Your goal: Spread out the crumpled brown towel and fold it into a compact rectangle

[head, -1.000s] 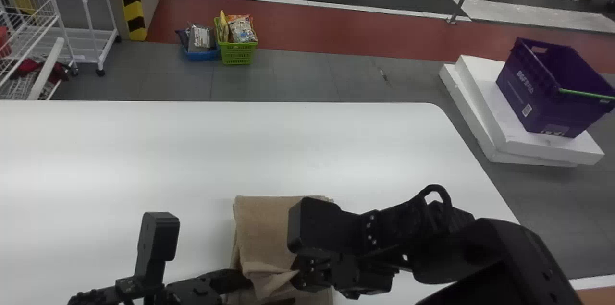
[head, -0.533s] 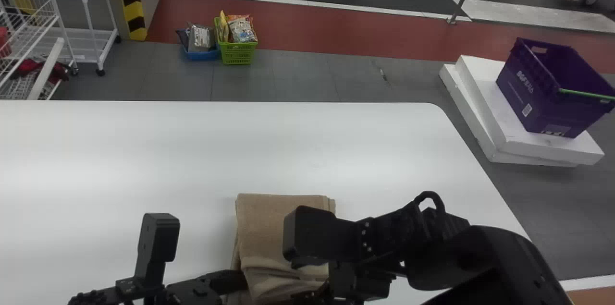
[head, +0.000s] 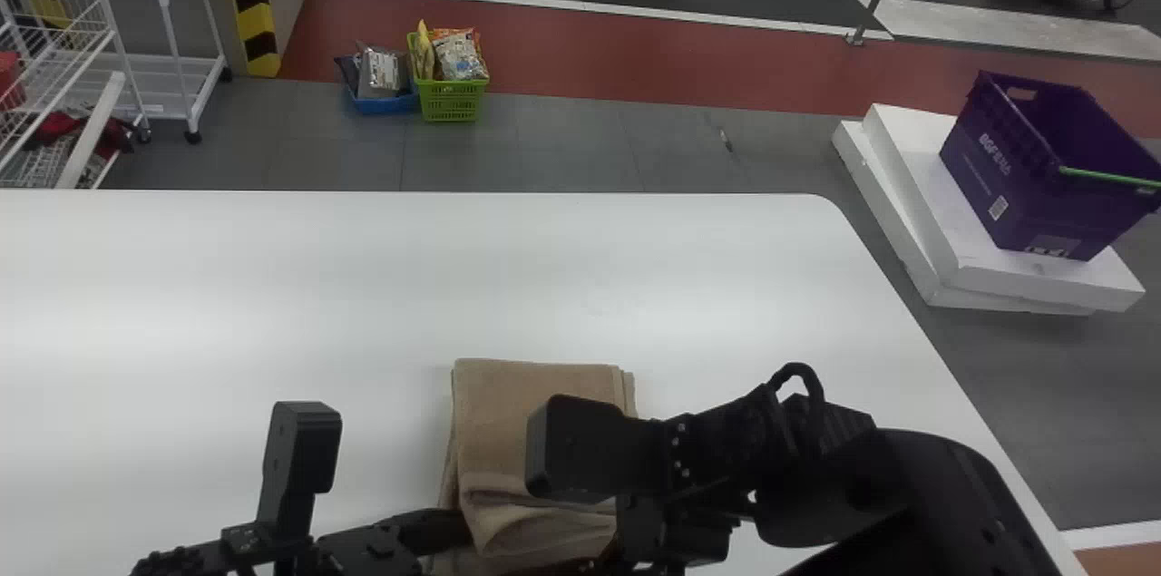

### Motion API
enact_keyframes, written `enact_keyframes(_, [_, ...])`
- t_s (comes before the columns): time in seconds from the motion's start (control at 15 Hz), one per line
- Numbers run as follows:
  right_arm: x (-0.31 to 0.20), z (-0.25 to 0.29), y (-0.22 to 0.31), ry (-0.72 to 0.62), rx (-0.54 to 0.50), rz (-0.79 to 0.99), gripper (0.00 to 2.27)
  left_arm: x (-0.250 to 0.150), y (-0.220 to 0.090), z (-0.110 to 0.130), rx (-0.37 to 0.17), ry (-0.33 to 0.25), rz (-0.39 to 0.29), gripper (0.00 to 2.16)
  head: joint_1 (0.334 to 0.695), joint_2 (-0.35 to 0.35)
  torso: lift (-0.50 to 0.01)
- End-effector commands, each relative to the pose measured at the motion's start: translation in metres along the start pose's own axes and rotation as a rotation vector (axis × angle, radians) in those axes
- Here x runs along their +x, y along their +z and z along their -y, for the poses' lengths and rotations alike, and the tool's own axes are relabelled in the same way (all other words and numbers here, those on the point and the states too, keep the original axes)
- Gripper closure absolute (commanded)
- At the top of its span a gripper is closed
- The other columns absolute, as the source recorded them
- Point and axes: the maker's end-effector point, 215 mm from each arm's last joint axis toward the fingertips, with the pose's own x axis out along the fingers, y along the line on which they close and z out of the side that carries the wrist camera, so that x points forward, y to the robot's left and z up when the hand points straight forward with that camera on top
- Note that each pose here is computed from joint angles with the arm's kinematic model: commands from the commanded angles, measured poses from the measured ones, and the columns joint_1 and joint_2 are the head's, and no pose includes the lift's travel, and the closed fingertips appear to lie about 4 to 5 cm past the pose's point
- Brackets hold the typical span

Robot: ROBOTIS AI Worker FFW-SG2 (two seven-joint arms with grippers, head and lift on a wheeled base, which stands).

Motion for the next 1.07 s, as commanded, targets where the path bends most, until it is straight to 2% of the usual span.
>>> enact_keyframes(0.0, [0.004, 0.004, -0.002, 0.0, -0.007, -0.01, 0.57, -0.001, 0.0, 0.0, -0.002, -0.001, 0.0, 0.1, 0.695, -0.215, -0.127])
enact_keyframes(0.73, [0.016, 0.015, 0.002, -0.008, -0.035, -0.034, 0.59, -0.004, 0.003, -0.005, 0.0, 0.002, 0.011, 0.1, 0.695, -0.198, -0.127])
enact_keyframes(0.8, [0.017, 0.016, 0.003, -0.006, -0.042, -0.036, 0.63, -0.004, 0.003, -0.006, 0.0, 0.004, 0.011, 0.1, 0.695, -0.195, -0.127])
enact_keyframes(0.87, [0.018, 0.017, 0.003, -0.005, -0.048, -0.039, 0.94, -0.005, 0.003, -0.009, -0.004, 0.01, 0.012, 0.1, 0.695, -0.193, -0.127])
enact_keyframes(1.0, [0.019, 0.018, 0.006, -0.006, -0.047, -0.033, 1.03, -0.005, 0.004, -0.009, -0.005, 0.008, 0.013, 0.1, 0.695, -0.186, -0.127])
